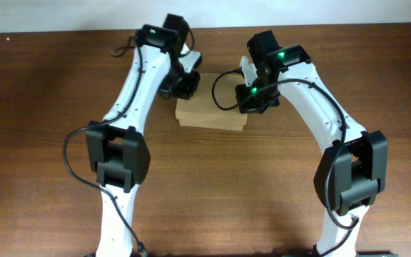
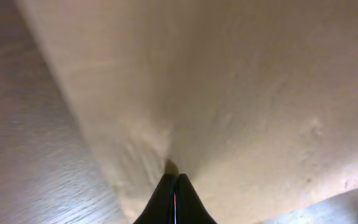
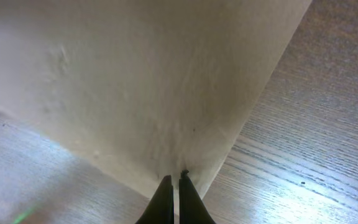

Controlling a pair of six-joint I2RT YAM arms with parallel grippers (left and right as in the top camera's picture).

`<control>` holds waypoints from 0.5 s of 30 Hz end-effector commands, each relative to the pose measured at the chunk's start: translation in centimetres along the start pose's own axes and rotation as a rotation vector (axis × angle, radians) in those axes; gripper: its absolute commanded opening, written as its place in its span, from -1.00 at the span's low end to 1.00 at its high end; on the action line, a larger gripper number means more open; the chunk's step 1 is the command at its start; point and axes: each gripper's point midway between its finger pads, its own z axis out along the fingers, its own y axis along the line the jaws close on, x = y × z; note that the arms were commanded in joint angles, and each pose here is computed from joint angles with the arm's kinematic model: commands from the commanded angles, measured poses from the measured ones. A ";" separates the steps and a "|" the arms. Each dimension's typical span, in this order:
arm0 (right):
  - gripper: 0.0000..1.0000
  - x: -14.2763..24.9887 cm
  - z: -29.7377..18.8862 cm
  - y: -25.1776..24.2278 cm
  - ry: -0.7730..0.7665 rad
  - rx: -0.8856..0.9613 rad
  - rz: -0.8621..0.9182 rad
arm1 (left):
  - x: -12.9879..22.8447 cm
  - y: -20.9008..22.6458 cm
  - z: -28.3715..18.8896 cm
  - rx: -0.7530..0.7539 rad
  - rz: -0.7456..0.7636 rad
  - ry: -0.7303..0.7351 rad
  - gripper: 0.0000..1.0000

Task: Pack container
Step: 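Fold the lid down over the box with both grippers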

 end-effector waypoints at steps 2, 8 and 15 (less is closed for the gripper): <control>-0.92 0.6 0.9 0.3 0.024 -0.008 -0.009 | 2.1 0.2 2.7 0.000 0.005 0.087 -0.96; -0.92 -0.7 -0.8 0.2 -0.032 -0.003 -0.016 | 1.3 0.5 2.0 -0.002 0.005 0.045 -0.96; -0.92 -3.4 -11.1 -0.3 -0.229 0.075 -0.011 | -3.5 1.2 -8.8 -0.036 0.012 -0.246 -0.97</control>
